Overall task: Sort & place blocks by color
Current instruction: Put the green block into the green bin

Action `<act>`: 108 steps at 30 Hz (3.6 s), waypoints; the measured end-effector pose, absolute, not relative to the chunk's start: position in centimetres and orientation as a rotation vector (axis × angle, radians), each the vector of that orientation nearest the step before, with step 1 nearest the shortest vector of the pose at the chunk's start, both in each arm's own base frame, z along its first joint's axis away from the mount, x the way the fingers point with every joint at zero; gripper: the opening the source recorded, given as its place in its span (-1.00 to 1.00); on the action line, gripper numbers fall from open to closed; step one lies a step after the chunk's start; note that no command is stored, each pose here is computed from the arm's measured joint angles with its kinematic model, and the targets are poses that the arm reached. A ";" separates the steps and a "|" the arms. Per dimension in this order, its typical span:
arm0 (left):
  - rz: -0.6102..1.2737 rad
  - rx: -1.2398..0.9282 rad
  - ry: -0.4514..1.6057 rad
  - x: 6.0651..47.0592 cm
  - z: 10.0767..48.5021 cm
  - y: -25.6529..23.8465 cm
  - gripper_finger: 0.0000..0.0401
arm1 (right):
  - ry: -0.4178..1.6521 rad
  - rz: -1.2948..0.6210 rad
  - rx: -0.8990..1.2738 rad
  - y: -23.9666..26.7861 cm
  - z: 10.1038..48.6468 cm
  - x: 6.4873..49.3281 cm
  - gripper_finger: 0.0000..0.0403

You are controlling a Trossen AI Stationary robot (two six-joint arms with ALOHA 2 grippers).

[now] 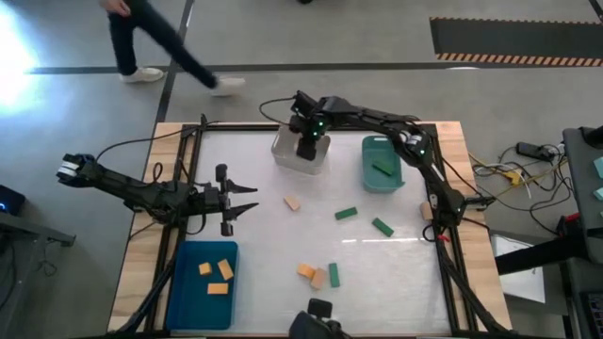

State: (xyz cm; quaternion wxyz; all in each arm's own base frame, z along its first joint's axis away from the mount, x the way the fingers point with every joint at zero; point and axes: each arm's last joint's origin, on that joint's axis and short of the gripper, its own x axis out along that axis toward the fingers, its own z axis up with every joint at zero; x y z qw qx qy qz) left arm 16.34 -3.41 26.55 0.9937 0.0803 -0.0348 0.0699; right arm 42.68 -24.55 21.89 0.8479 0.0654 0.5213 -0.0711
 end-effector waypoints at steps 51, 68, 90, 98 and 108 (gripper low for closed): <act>0.140 0.171 -0.042 16.8 26.1 -3.5 -0.26 | 1.258 0.008 0.041 -2.0 18.5 29.2 -0.16; 0.158 0.182 -0.033 16.9 26.0 -3.5 -0.26 | 1.256 0.026 0.039 -1.7 14.4 30.0 0.02; 0.158 0.182 -0.031 17.0 26.0 -3.5 -0.26 | 1.286 -0.038 0.110 -1.8 15.2 32.5 -0.58; 0.158 0.182 -0.031 17.0 26.0 -3.5 -0.26 | 1.356 -0.070 0.084 -2.6 20.8 33.6 -0.58; 0.158 0.183 -0.031 17.0 26.0 -3.5 -0.26 | 1.393 -0.186 0.031 -9.8 25.4 29.1 -0.58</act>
